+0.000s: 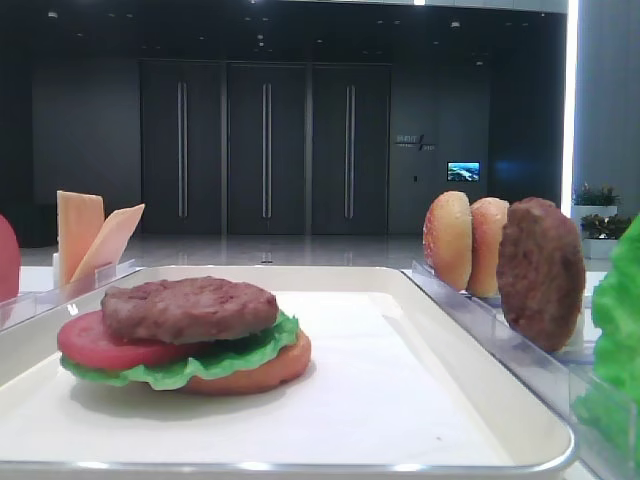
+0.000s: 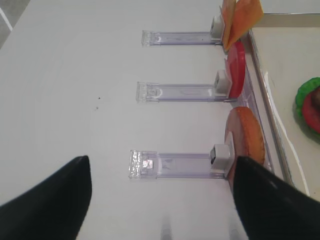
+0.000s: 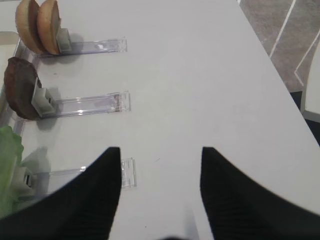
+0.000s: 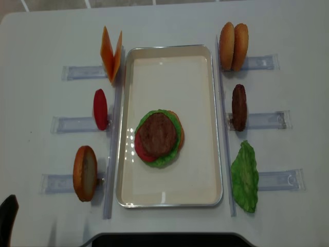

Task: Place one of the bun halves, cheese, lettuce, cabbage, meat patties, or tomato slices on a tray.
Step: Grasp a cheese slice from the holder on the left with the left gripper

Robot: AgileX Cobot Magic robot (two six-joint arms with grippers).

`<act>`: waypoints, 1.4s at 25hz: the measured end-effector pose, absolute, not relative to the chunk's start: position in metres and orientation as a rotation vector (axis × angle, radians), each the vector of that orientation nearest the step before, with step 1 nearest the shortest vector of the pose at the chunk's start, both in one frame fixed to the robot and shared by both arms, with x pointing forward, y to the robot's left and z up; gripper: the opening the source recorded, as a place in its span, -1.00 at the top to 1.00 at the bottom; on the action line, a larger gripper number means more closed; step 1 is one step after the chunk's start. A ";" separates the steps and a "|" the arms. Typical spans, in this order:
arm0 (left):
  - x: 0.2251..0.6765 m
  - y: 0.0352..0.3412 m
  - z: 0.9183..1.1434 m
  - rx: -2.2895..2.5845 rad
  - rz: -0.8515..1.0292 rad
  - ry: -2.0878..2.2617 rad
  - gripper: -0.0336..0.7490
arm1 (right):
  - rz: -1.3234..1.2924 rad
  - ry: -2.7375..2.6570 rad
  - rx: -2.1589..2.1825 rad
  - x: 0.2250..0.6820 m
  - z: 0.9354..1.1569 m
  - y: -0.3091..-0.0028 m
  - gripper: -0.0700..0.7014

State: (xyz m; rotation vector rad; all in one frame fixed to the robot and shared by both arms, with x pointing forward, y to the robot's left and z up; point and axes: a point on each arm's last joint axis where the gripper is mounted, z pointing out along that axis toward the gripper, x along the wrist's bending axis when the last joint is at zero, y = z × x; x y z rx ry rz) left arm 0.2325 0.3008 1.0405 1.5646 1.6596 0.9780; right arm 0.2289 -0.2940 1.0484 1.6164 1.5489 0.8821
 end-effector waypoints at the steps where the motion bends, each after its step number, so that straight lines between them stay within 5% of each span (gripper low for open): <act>1: 0.233 0.301 1.040 1.565 0.978 1.660 -0.86 | 0.882 1.549 1.616 0.229 1.048 -0.294 -0.08; 35: 0.232 0.303 1.041 1.565 1.008 1.676 -0.86 | 0.882 1.549 1.616 0.229 1.048 -0.294 -0.08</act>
